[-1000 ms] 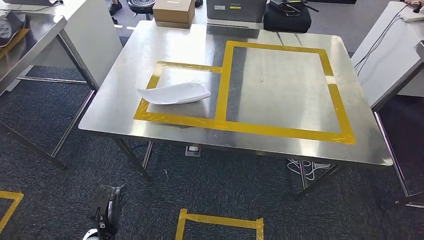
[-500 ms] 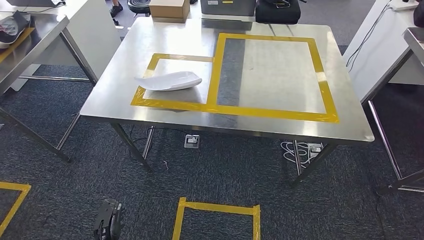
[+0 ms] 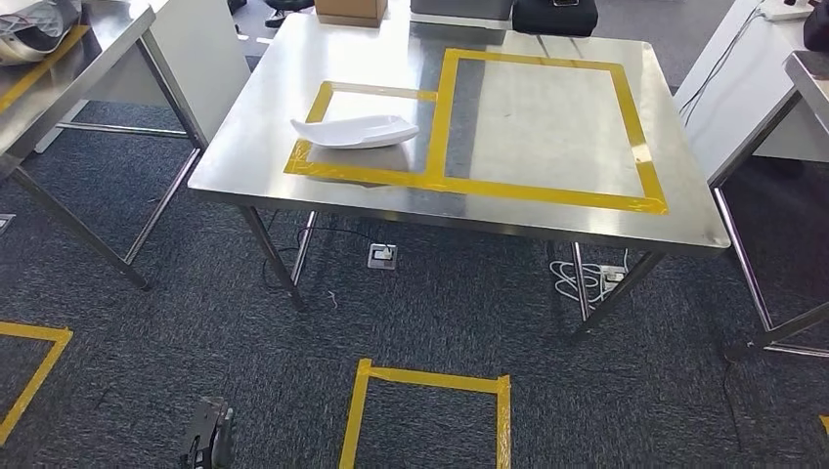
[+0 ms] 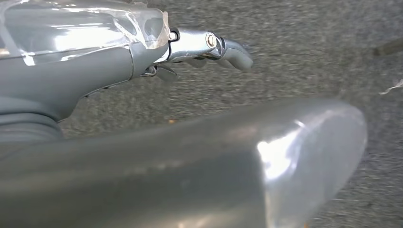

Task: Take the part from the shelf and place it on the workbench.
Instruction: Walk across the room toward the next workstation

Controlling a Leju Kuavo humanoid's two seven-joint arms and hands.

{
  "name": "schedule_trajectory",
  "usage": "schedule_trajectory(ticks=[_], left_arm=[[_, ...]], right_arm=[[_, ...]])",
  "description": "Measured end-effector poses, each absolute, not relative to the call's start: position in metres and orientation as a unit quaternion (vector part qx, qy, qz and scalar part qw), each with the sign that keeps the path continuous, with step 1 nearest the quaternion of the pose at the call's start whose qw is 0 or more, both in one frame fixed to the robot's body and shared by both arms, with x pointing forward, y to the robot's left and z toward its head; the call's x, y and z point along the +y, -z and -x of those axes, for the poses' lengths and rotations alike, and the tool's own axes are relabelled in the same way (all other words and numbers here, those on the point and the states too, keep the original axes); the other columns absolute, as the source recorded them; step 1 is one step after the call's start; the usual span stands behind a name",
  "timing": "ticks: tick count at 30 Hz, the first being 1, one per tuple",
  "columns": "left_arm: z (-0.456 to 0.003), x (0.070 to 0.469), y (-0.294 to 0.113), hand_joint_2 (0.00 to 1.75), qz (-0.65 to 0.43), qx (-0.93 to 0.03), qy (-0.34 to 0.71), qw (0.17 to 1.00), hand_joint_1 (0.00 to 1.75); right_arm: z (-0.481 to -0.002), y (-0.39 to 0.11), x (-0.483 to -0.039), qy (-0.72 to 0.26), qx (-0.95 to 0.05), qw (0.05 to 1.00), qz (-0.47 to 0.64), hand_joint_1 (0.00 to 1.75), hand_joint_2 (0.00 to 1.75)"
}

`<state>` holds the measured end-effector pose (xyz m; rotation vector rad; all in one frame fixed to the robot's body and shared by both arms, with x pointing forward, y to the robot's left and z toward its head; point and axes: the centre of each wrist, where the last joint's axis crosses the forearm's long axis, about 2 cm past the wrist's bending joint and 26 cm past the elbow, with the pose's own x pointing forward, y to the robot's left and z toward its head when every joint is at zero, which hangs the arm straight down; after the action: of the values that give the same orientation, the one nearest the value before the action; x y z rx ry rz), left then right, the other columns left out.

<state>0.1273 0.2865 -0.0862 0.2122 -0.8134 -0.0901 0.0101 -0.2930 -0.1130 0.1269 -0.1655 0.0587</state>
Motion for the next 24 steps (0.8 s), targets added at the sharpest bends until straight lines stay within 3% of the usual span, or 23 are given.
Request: schedule_trajectory(ticks=[15, 24], left_arm=[[-0.077, 0.305, 0.103, 0.00, -0.115, -0.256, 0.099, 0.955, 0.00], [-0.105, 0.301, 0.098, 0.00, -0.128, -0.262, 0.137, 0.947, 0.00]], right_arm=[[-0.014, 0.113, -0.296, -0.073, -0.126, 0.989, -0.039, 0.00, 0.00], [-0.035, 0.111, -0.300, -0.086, -0.141, 0.984, -0.071, 0.00, 0.00]])
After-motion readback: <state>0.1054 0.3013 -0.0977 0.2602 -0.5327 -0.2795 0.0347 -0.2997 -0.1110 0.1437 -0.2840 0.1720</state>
